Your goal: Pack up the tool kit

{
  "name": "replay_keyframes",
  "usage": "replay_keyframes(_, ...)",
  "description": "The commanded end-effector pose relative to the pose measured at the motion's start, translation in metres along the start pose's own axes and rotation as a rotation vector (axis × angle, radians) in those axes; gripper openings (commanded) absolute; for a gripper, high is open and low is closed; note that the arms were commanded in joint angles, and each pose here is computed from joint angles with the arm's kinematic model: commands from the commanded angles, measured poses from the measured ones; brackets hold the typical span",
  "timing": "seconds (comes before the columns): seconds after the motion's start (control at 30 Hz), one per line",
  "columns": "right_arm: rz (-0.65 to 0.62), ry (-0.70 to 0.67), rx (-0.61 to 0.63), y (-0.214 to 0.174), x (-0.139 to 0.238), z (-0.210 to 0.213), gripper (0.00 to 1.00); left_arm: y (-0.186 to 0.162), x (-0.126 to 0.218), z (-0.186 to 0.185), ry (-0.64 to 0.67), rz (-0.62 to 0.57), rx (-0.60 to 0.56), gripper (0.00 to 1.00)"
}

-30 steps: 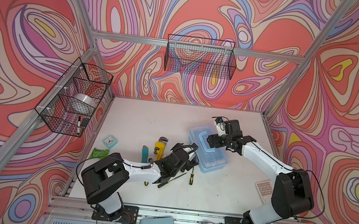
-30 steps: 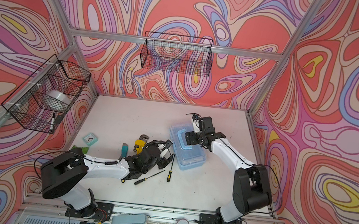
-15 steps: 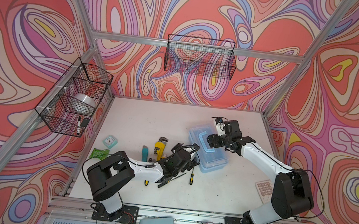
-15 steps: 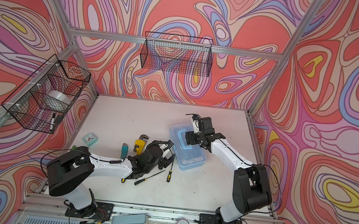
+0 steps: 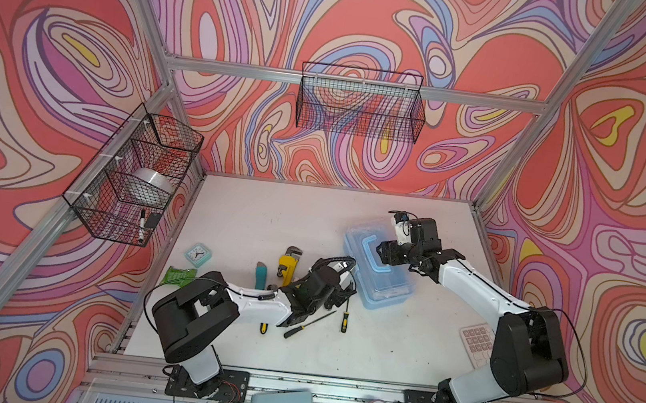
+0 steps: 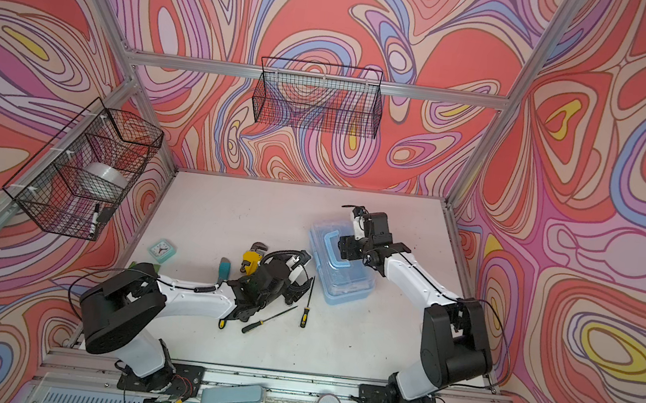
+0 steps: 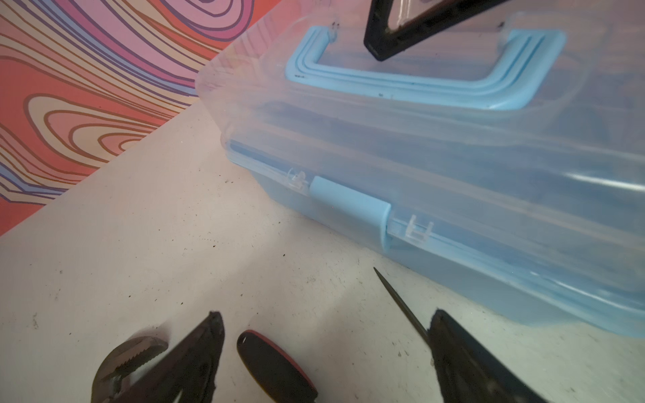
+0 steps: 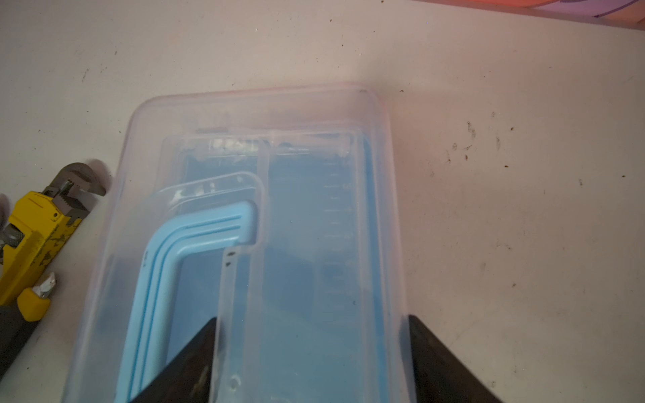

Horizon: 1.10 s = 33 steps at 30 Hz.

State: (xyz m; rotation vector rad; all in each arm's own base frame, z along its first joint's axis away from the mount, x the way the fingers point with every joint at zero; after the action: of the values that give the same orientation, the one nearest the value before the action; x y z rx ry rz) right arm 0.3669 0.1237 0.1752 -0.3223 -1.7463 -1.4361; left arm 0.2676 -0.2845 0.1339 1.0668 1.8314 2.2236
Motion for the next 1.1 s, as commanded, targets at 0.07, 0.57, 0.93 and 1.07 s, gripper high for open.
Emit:
replay_keyframes(0.07,0.207,-0.038,-0.067,-0.052,-0.013,-0.011,0.79,0.001,0.006,-0.003,-0.079,0.023,0.058,0.90)
replay_keyframes(0.57,0.227,0.025,-0.131,-0.056,-0.018,-0.013,0.77,0.000,-0.008,-0.005,-0.063,0.024,0.070,0.89)
replay_keyframes(0.93,0.206,0.043,-0.182,-0.062,-0.020,-0.022,0.77,0.019,-0.001,0.003,-0.300,0.017,0.361,0.83)
replay_keyframes(1.07,0.192,0.069,-0.209,-0.063,-0.022,-0.023,0.77,0.027,0.000,0.008,-0.380,0.000,0.498,0.81)
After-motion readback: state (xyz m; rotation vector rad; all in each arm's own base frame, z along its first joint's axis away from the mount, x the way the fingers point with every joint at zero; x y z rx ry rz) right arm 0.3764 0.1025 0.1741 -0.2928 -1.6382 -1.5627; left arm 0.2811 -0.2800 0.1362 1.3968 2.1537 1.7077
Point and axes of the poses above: each gripper's point midway between its finger pads, its own x axis back along the fingers, its own z axis along the line the jaws close on, y = z × x, the point moved 6 cm from there along x, back along the fingers, and after that the axes turned 9 degrees about x, right-handed, at the moved point
